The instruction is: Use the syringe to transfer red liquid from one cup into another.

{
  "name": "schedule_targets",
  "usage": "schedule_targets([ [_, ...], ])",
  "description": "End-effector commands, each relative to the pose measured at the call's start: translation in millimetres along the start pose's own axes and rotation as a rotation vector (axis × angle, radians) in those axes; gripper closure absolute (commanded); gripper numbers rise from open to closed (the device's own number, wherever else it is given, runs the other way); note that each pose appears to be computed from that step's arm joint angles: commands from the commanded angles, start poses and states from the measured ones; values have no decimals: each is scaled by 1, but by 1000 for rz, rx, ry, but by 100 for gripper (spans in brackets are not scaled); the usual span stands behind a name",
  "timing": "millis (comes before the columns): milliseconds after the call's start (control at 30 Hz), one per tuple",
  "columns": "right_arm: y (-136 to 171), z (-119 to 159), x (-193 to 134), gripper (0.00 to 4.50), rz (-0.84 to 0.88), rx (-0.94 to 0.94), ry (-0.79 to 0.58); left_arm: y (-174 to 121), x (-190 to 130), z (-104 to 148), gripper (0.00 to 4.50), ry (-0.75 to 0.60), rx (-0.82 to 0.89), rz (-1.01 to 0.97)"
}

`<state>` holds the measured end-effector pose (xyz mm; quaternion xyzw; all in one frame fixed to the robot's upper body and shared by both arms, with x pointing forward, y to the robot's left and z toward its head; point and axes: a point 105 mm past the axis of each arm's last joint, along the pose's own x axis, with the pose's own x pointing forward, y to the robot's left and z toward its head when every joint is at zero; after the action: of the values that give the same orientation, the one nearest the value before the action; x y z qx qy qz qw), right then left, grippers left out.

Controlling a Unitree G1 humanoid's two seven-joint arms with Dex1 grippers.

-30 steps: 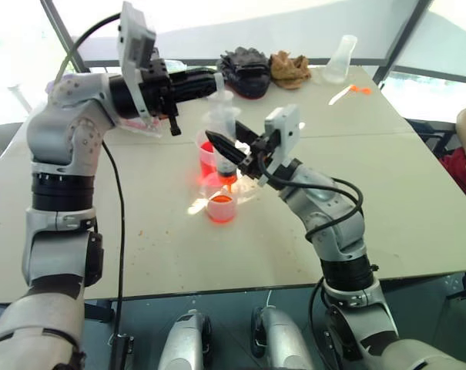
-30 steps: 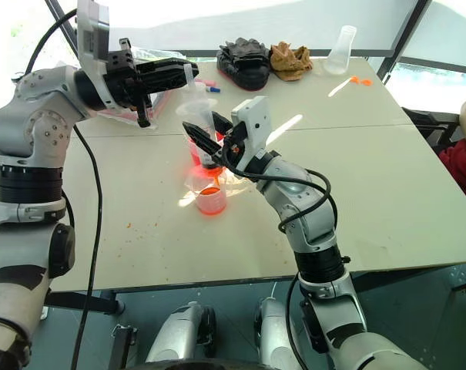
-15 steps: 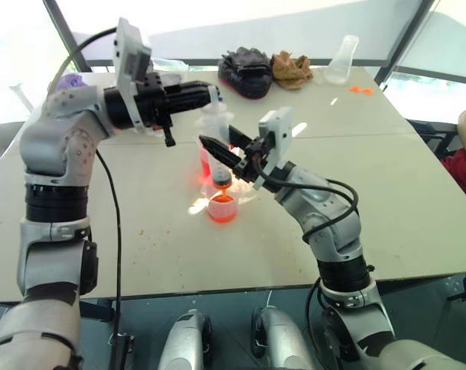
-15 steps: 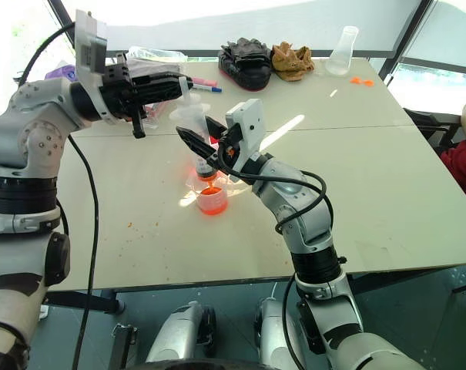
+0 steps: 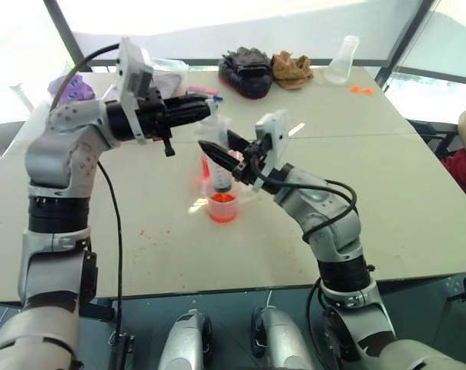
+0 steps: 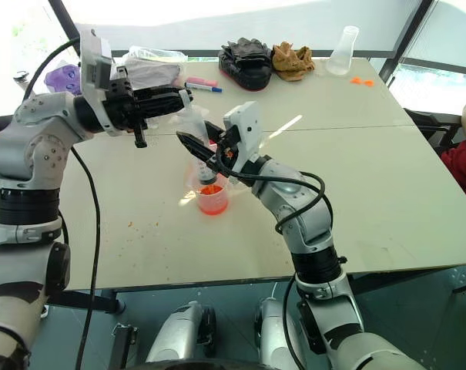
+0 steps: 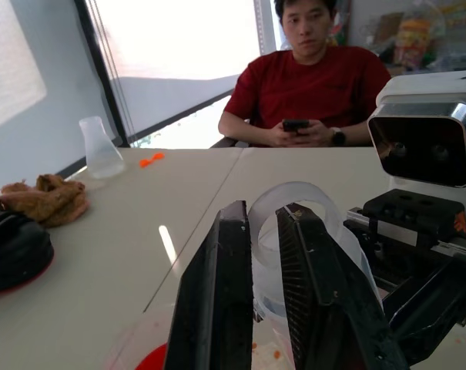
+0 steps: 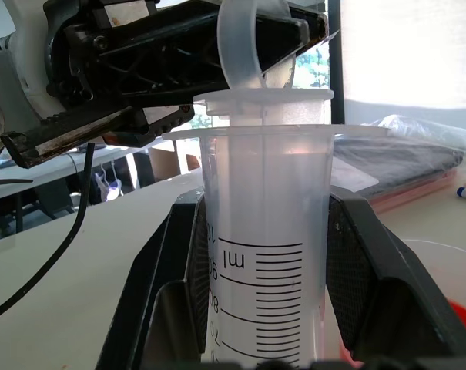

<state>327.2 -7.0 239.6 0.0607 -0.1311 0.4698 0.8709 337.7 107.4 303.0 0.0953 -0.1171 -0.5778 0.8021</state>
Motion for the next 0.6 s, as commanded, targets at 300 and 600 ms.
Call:
schedule_targets([
  [300,-10,76,2,304,-41,-85,-241,11,-28,22,192,-21,-52,61],
  [600,-103,118,-42,304,-334,151,-10,1,-94,-12,192,66,-153,352],
])
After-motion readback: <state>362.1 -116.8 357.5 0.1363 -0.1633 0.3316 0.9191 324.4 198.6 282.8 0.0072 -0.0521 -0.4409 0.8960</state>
